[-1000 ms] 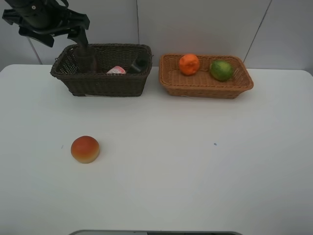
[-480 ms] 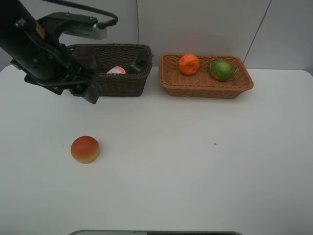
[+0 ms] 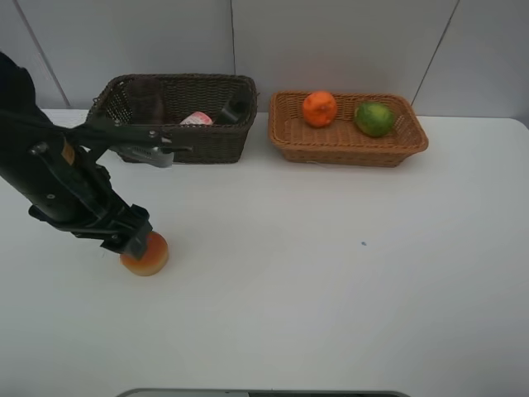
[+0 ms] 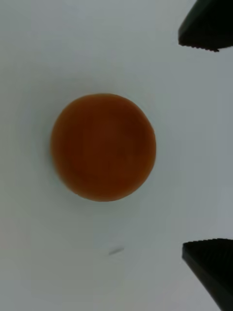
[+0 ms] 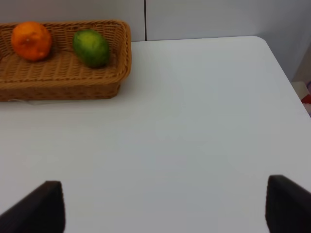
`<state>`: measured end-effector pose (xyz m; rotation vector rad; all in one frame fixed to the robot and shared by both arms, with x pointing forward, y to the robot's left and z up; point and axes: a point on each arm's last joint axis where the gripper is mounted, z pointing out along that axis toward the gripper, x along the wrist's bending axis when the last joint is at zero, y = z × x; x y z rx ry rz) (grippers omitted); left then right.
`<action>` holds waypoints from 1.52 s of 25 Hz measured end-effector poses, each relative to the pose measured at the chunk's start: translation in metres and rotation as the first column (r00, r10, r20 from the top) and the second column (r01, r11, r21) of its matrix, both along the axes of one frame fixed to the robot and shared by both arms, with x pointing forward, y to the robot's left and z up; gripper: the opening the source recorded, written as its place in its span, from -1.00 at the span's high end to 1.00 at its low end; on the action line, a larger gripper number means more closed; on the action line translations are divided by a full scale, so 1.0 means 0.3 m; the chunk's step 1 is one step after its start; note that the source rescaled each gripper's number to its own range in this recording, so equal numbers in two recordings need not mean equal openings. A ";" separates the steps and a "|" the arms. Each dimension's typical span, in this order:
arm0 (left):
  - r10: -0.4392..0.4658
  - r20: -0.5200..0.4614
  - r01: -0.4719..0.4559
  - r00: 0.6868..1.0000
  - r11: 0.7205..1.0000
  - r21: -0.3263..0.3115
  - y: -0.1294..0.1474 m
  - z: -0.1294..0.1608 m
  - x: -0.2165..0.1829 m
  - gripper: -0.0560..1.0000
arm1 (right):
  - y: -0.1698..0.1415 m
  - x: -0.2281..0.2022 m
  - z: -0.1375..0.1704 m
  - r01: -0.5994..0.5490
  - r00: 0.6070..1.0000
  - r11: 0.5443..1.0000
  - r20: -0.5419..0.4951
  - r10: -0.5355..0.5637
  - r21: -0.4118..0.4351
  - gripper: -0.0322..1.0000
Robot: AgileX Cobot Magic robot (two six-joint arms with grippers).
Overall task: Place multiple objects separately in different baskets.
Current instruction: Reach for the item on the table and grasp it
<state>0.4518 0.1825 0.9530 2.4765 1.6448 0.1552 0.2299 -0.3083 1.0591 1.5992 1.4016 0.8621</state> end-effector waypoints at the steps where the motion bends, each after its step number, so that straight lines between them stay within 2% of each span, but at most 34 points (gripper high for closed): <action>1: -0.004 0.002 0.004 1.000 1.000 -0.001 0.002 -0.007 -0.003 -1.00 | 0.000 0.000 0.000 0.000 1.000 1.000 0.000 0.000 0.000 -0.58; 14: -0.030 -0.021 0.031 0.999 0.999 0.014 -0.019 -0.117 0.032 -1.00 | 0.000 0.000 0.000 0.000 1.000 1.000 0.000 0.000 0.000 -0.58; 26: -0.047 0.001 0.047 0.999 0.999 0.003 -0.040 -0.194 0.067 -1.00 | 0.000 0.000 0.000 0.000 1.000 1.000 0.000 0.000 0.000 -0.58; 31: -0.054 0.013 0.054 0.998 0.999 -0.002 -0.053 -0.199 0.089 -1.00 | 0.000 0.000 0.000 0.000 1.000 1.000 0.000 0.000 0.000 -0.58; 38: -0.121 0.017 0.121 0.993 0.993 0.011 -0.054 -0.203 0.090 -1.00 | 0.000 0.000 0.000 0.000 1.000 1.000 0.000 0.000 0.000 -0.58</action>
